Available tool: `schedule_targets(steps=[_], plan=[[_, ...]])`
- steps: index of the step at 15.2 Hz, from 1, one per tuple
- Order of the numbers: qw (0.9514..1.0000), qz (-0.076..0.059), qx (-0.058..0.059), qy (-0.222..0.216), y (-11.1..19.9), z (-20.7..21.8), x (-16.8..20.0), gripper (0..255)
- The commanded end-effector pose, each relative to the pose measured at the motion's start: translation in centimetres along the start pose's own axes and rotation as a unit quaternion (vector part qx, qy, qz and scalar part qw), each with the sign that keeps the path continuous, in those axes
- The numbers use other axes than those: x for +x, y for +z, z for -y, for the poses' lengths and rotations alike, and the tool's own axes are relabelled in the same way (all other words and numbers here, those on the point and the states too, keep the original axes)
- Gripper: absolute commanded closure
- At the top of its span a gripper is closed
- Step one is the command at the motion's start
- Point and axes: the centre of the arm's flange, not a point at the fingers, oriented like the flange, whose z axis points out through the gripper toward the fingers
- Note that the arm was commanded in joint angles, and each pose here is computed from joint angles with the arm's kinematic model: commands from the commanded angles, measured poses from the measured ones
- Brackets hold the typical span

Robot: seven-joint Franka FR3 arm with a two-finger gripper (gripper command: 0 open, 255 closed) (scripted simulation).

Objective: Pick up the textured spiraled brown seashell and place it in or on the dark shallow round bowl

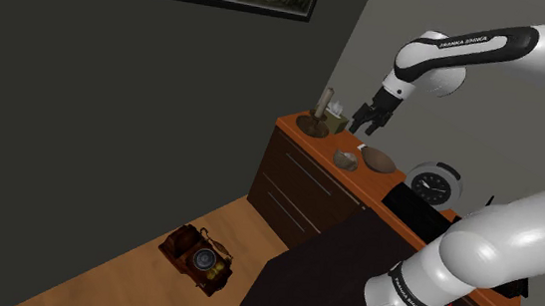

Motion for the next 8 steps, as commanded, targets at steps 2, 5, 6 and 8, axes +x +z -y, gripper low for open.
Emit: schedule_targets(steps=[2,5,6,8], plan=[[1.0,-0.003,0.002,0.003,2.3,-2.9,1.9,0],[1.0,-0.005,0.004,0.007,4.6,-5.8,3.6,0],[0.9999,-0.005,0.005,0.008,5.3,-6.7,4.1,0],[0.9999,-0.007,0.007,0.01,6.8,-8.6,5.2,0]])
